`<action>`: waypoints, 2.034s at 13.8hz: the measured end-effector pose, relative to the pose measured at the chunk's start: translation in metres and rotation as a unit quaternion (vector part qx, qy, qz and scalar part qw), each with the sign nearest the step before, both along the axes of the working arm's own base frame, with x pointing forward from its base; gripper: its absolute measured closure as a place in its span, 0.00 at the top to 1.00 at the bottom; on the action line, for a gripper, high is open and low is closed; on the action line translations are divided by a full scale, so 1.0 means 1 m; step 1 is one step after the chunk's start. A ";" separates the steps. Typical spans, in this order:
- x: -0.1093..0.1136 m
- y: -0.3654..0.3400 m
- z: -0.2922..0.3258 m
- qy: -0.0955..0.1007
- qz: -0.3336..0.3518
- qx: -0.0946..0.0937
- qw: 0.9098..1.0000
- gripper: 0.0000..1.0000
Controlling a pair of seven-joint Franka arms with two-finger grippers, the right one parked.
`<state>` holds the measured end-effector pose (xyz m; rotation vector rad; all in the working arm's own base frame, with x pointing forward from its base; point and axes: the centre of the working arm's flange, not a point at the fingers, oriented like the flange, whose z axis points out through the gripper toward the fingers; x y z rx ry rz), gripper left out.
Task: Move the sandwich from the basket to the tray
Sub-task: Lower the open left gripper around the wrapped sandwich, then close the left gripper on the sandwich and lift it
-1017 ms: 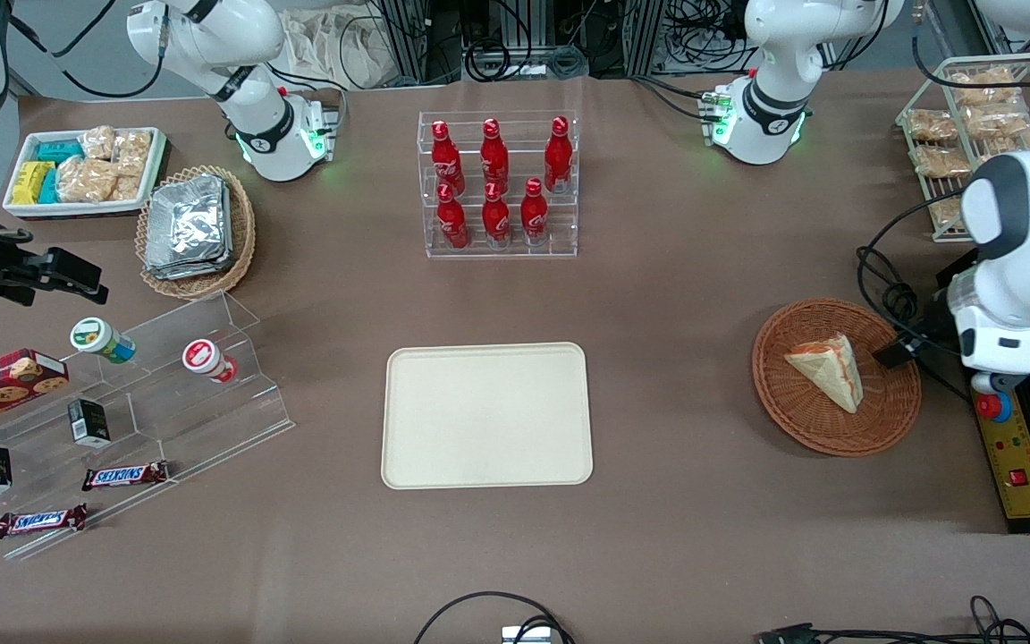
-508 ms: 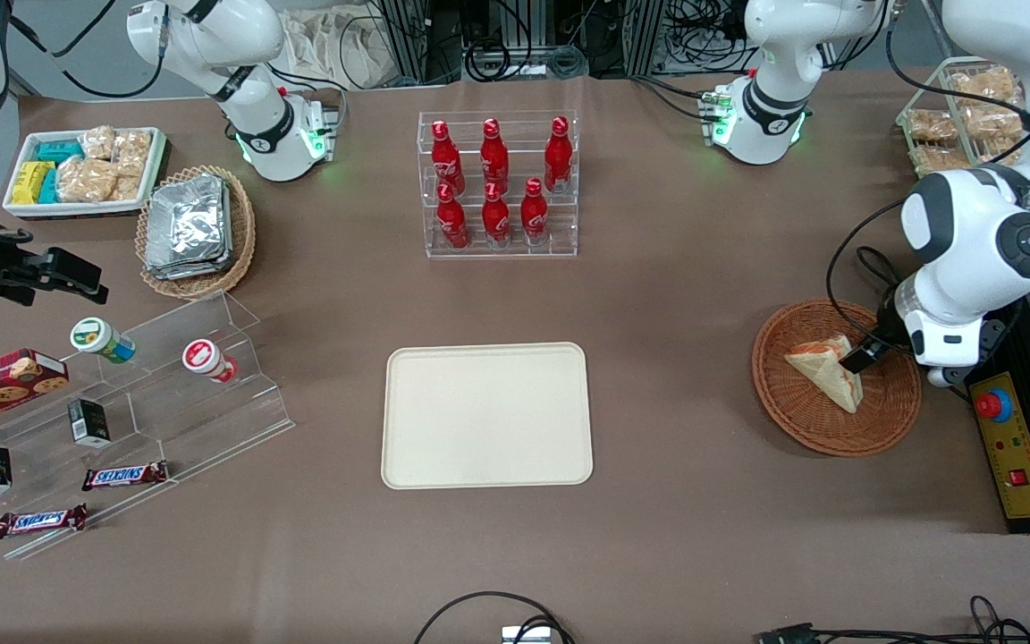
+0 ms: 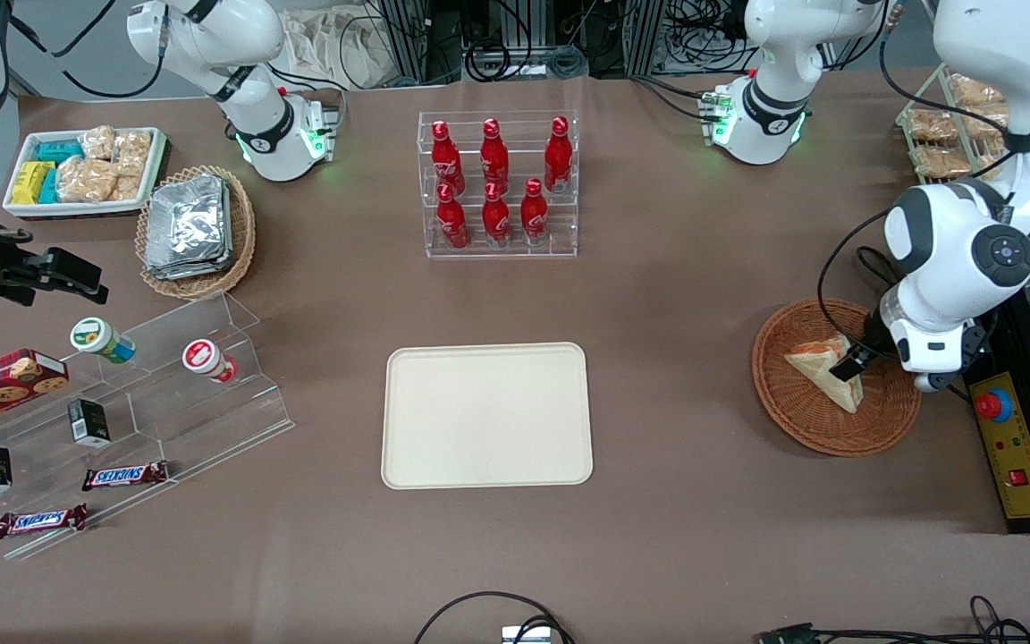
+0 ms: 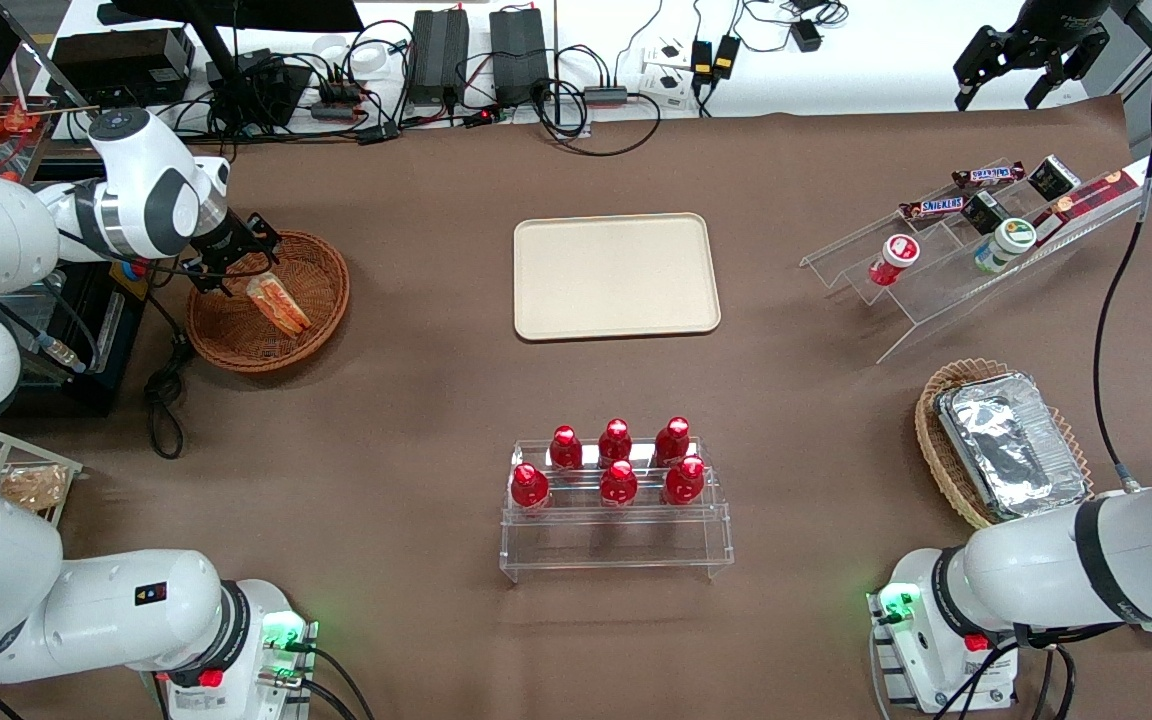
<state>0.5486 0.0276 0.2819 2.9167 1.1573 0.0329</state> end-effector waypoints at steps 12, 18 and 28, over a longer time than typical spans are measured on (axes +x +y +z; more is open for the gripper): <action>-0.002 -0.009 -0.041 -0.007 0.015 -0.005 1.000 1.00; -0.007 -0.010 -0.050 -0.012 0.013 -0.005 1.000 0.64; -0.012 -0.014 -0.016 -0.024 -0.097 0.005 0.995 0.24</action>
